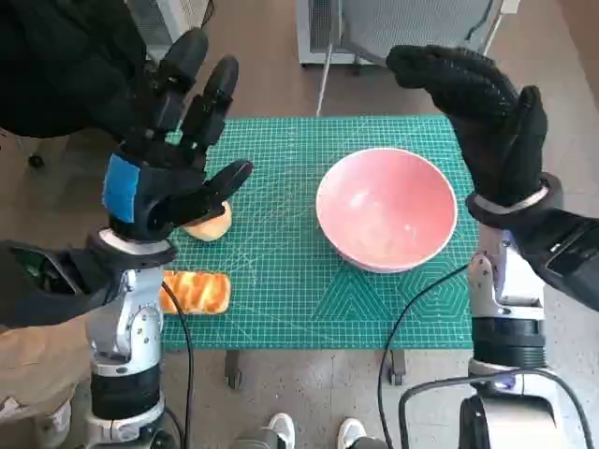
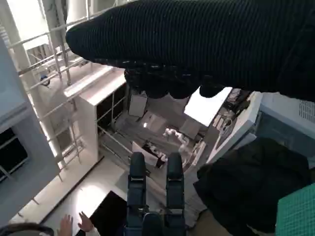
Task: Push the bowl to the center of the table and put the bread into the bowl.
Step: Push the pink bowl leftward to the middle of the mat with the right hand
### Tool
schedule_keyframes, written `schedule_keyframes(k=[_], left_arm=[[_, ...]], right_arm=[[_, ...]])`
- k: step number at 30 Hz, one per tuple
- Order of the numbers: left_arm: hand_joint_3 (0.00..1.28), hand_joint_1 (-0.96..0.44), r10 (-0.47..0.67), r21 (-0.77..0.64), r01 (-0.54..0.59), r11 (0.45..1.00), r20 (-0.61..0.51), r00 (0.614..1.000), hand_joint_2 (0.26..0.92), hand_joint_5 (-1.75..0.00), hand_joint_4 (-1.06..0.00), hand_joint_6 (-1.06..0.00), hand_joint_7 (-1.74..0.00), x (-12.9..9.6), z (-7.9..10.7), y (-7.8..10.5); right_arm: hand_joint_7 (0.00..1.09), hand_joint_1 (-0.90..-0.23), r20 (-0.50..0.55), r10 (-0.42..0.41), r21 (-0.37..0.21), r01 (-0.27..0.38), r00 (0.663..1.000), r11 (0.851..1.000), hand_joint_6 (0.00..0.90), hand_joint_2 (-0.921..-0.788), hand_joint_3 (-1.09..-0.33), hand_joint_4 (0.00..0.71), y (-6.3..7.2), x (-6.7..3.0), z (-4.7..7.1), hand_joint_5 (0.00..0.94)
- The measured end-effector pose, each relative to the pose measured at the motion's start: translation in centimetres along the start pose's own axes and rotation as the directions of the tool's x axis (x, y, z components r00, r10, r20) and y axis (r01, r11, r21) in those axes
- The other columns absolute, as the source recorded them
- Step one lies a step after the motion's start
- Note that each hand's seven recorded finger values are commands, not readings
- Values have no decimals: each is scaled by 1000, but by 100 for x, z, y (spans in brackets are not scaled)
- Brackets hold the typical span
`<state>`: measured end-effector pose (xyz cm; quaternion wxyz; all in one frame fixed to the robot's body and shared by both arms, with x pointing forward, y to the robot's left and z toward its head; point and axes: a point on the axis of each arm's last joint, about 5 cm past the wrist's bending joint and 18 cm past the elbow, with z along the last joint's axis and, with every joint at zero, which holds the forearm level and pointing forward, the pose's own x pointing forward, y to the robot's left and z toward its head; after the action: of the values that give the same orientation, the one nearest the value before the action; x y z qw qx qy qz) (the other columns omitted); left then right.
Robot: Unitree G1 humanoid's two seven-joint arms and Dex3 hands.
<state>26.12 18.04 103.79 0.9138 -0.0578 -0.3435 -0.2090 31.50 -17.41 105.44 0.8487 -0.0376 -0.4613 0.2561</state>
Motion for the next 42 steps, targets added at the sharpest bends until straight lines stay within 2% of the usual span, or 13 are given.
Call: schedule_keyframes(k=[42], left_arm=[[356,-171,-1,-2,1,1000,-6,1000,921,-5,-93,1,-340,-3,-4,1]], right_arm=[[8,-690,-12,-3,-4,3,1000,1000,308,-921,-953,213,-24,-16,2,0]])
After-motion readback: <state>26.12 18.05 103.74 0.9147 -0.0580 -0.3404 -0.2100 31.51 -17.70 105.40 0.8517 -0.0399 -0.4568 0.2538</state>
